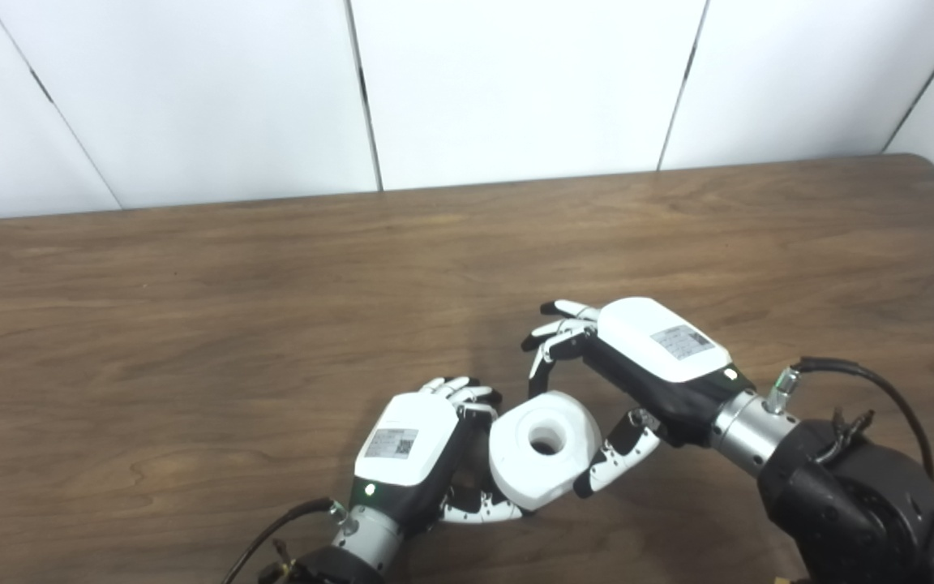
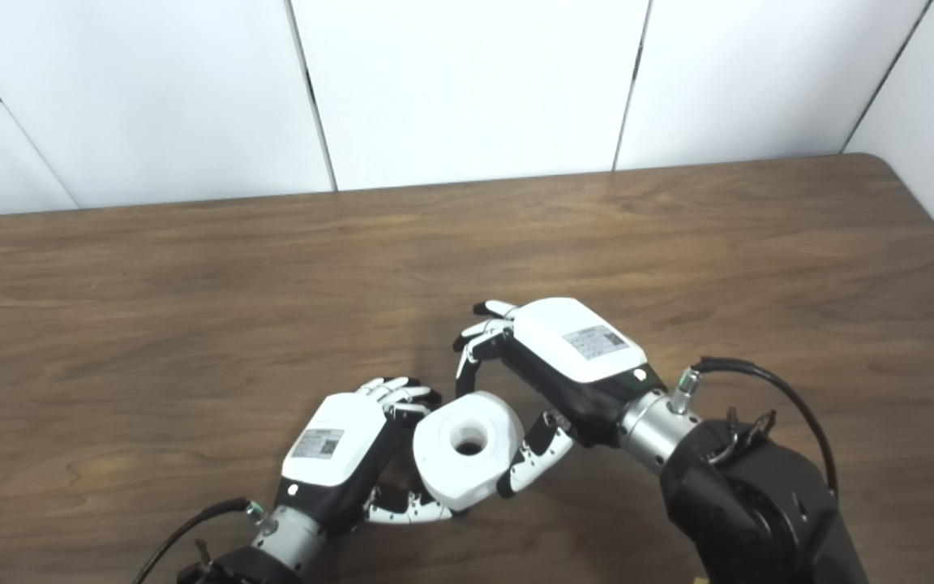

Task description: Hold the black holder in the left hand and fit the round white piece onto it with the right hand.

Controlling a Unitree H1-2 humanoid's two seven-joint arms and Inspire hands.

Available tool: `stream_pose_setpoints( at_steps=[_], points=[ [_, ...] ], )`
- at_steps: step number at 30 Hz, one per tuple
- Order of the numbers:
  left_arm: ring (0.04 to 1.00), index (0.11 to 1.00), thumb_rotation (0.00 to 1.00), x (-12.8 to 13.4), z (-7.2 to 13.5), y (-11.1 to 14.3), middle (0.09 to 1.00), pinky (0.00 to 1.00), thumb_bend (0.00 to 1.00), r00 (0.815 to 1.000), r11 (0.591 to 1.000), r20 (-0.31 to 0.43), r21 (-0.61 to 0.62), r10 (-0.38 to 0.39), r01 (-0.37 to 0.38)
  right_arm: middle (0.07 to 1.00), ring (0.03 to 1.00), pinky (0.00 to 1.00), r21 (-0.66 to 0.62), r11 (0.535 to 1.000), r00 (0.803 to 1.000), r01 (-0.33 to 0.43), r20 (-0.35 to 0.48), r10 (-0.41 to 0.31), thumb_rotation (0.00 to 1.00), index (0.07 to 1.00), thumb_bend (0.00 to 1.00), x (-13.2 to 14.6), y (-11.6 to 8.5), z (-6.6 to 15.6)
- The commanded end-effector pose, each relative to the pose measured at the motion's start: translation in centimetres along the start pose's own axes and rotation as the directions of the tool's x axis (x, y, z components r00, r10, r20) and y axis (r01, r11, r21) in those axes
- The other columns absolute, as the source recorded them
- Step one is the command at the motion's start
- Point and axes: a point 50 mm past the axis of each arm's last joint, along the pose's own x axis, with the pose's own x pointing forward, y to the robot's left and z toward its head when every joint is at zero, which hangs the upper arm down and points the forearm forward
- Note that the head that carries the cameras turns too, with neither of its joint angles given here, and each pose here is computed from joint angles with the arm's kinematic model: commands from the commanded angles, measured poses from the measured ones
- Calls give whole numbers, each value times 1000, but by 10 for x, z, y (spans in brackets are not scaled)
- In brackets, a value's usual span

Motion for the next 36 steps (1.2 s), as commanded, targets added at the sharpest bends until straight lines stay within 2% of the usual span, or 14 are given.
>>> stream_pose_setpoints(
  at_steps=[1,11,12,13,15,24,36],
  points=[
    [885,490,48,-9,-10,-28,816,878,517,981,983,-71,-2,-181,182,801,936,857,-35,999,999,34,16,-34,133,483,523,0,-9,0],
    [883,490,48,-8,-10,-29,816,874,517,982,984,-68,-5,-178,178,822,955,864,-44,999,1000,-10,6,10,149,490,525,2,-8,-3],
    [884,490,48,-8,-10,-28,817,875,517,982,984,-69,-4,-178,178,825,959,865,-42,999,1000,-14,5,14,198,551,741,2,-9,-3],
    [885,490,48,-8,-10,-28,818,875,517,981,984,-69,-5,-179,179,826,960,865,-42,999,1000,-19,5,19,215,572,814,2,-9,-3],
    [886,490,47,-7,-10,-29,817,875,517,981,984,-70,-7,-179,179,834,969,877,-44,999,1000,-29,3,29,263,605,890,2,-9,-3],
    [883,490,48,-7,-10,-29,814,875,517,981,984,-72,-8,-179,178,887,1000,935,-85,993,997,-77,-14,76,401,687,986,2,-12,-3],
    [883,490,48,-4,-12,-31,815,875,517,981,983,-67,-2,-183,183,907,1000,938,-100,990,995,-95,-22,93,419,708,1000,2,-15,-4]
  ],
)
